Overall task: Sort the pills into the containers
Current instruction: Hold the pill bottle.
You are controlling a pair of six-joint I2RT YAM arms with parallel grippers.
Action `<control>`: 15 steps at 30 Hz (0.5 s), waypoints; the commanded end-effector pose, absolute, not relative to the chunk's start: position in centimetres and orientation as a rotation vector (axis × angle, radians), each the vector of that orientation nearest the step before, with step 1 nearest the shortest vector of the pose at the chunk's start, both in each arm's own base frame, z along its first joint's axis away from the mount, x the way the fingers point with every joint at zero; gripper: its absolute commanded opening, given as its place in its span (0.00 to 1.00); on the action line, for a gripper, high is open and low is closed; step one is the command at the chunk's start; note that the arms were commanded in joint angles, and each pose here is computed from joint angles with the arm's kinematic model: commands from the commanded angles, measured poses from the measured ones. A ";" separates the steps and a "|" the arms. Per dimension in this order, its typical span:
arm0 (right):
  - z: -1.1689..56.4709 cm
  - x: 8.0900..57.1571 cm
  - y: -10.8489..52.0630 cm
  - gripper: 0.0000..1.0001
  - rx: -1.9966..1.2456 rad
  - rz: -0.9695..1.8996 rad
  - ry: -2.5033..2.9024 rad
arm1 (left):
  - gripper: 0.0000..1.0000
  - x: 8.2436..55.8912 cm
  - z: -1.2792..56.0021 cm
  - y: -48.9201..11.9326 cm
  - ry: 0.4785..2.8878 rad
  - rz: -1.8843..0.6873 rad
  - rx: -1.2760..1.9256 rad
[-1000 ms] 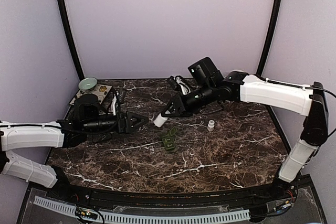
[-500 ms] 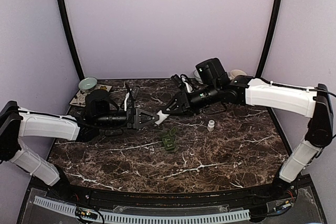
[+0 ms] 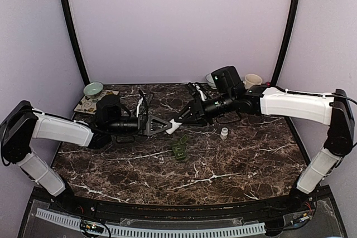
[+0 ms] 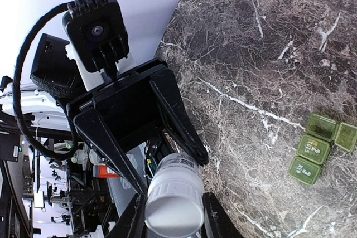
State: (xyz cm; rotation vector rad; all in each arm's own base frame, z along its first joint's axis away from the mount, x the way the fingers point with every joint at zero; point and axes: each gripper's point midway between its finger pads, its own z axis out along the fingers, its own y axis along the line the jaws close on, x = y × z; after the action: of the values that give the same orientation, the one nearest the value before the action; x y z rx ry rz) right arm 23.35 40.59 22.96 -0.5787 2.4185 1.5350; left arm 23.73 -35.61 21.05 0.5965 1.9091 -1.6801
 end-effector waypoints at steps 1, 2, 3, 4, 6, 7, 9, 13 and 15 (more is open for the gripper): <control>24.6 23.7 40.5 0.15 -0.577 1.584 2.340 | 0.50 22.9 24.8 -36.2 1.752 -1.773 0.682; 24.5 23.7 40.5 0.15 -0.576 1.588 2.338 | 0.50 22.9 24.9 -36.3 1.747 -1.786 0.684; 24.4 23.7 40.5 0.15 -0.573 1.589 2.342 | 0.51 22.8 24.9 -36.3 1.742 -1.799 0.685; 24.3 23.7 40.5 0.15 -0.570 1.591 2.344 | 0.51 22.8 25.0 -36.4 1.736 -1.812 0.685; 24.1 23.8 40.3 0.15 -0.560 1.597 2.344 | 0.52 22.6 25.2 -36.4 1.727 -1.835 0.689; 24.1 23.9 40.3 0.15 -0.555 1.601 2.342 | 0.52 22.6 25.3 -36.5 1.717 -1.846 0.694; 23.8 24.1 40.2 0.15 -0.543 1.601 2.346 | 0.52 22.4 25.4 -36.5 1.714 -1.862 0.697; 25.0 23.9 39.8 0.15 -0.537 1.622 2.306 | 0.52 22.3 25.5 -36.5 1.712 -1.867 0.702; 24.9 23.9 39.7 0.15 -0.534 1.627 2.305 | 0.51 22.2 25.6 -36.5 1.711 -1.870 0.706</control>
State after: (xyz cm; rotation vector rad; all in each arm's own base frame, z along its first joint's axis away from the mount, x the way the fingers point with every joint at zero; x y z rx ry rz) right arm 23.03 40.19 23.15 -0.5553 2.3901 1.6160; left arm 23.17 -36.29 21.81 0.6041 1.8677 -1.8212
